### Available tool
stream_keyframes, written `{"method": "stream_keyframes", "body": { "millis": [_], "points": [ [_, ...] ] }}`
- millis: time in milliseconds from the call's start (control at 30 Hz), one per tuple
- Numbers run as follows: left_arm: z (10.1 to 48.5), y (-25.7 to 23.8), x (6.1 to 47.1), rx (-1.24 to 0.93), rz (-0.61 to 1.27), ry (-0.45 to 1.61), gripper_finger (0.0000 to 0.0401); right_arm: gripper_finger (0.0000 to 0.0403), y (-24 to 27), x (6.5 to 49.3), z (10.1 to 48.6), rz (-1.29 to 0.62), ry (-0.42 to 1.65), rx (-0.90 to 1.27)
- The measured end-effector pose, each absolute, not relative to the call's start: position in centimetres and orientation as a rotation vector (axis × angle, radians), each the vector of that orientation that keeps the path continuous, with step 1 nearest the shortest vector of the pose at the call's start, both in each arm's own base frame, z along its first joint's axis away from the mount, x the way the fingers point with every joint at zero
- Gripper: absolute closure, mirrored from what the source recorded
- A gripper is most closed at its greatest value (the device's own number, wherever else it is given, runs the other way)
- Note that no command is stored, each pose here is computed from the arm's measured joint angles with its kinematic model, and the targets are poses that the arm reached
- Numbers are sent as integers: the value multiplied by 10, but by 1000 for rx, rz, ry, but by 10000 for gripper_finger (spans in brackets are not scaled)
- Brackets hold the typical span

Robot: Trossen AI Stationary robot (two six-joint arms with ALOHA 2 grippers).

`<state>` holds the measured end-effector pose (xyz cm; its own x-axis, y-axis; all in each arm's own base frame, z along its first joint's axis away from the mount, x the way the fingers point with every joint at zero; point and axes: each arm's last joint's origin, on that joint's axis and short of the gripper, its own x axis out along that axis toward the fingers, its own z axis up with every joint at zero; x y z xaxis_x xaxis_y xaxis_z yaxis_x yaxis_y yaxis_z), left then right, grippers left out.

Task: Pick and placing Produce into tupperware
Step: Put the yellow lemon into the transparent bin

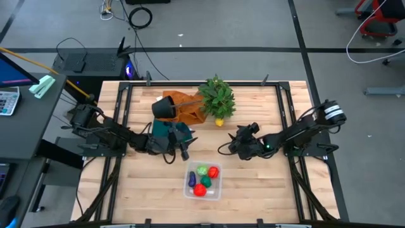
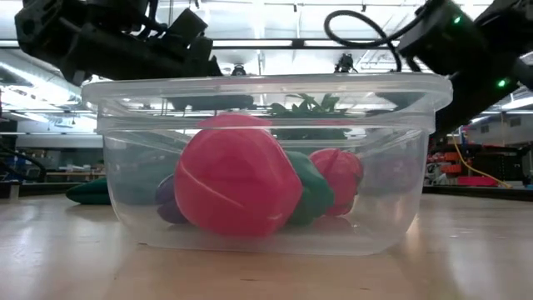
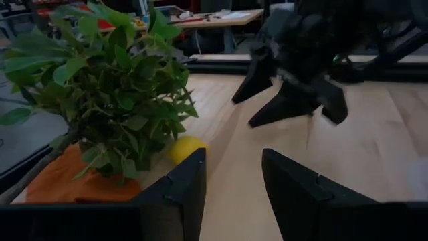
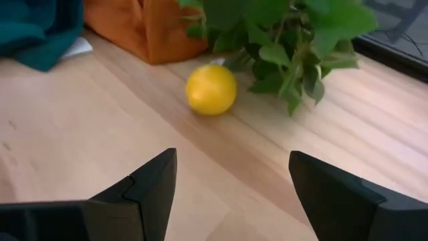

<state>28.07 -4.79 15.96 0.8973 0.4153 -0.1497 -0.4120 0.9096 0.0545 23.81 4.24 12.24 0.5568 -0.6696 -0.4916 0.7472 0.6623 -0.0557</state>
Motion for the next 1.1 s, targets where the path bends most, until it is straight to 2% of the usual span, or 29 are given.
{"method": "stream_keyframes", "body": {
  "millis": [600,1100],
  "points": [
    [158,-50,280,26,422,175,252,151,31,265,105,-793,418,296],
    [157,-50,280,29,422,180,252,72,13,279,84,-815,375,352]
  ]
}}
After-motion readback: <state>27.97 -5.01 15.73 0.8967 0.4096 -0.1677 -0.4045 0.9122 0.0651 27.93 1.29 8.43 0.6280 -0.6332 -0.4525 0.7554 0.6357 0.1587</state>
